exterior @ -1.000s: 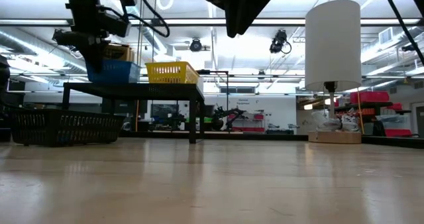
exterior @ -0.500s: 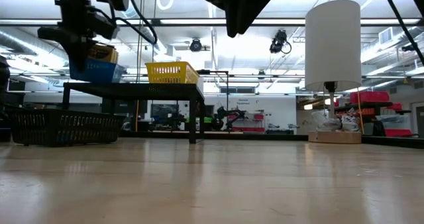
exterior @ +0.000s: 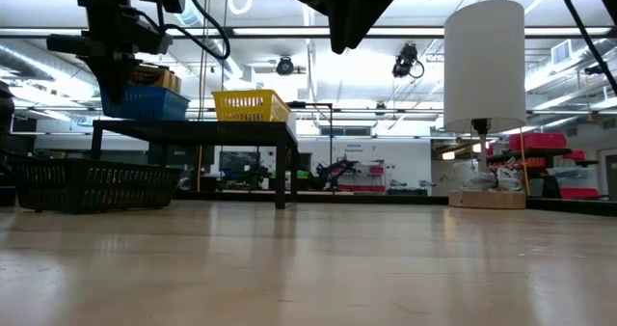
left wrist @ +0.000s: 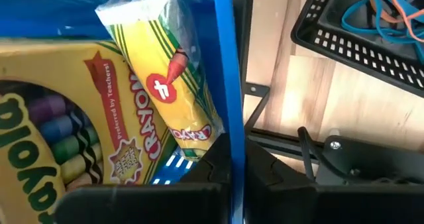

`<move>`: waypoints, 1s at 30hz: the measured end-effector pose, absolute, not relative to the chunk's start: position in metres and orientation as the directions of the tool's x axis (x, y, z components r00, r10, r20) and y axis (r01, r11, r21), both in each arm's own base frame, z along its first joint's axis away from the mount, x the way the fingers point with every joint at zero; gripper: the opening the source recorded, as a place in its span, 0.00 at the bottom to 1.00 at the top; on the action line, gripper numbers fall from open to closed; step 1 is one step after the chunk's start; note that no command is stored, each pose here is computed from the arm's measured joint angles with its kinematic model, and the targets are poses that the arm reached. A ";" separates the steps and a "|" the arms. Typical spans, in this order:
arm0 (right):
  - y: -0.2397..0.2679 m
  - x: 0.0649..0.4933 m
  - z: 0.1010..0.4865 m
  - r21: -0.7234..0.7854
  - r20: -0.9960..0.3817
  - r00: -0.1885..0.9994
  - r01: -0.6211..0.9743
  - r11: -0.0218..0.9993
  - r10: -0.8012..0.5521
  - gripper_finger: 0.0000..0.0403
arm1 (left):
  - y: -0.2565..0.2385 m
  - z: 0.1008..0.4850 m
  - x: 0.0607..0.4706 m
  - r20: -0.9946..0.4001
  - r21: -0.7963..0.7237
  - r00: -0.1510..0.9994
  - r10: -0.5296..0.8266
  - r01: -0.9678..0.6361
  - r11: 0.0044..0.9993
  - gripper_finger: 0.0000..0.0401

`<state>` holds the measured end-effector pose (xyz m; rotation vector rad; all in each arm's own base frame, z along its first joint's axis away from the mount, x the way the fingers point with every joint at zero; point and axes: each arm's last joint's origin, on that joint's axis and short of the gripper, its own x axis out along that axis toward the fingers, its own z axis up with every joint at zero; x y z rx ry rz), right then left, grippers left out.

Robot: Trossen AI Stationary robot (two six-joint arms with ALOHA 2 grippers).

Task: Pick & Place Office Desk Supplies
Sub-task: Adjust the blue bin on the shelf

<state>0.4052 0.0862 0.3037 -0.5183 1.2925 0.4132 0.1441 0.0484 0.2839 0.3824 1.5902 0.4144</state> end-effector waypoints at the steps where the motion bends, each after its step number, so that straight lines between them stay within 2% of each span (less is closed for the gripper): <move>1: 0.086 0.405 0.304 -0.131 -0.973 0.230 -0.562 0.816 0.002 0.24 | 0.048 0.284 0.144 -0.874 0.483 -0.059 0.482 -0.004 0.876 0.03; 11: 0.086 0.405 0.304 -0.130 -0.973 0.230 -0.563 0.816 0.004 0.24 | 0.049 0.284 0.144 -0.868 0.494 -0.066 0.492 -0.023 0.869 0.13; 30: 0.086 0.406 0.304 -0.134 -0.971 0.239 -0.562 0.816 0.005 0.24 | 0.050 0.285 0.142 -0.821 0.569 -0.098 0.562 -0.069 0.819 0.43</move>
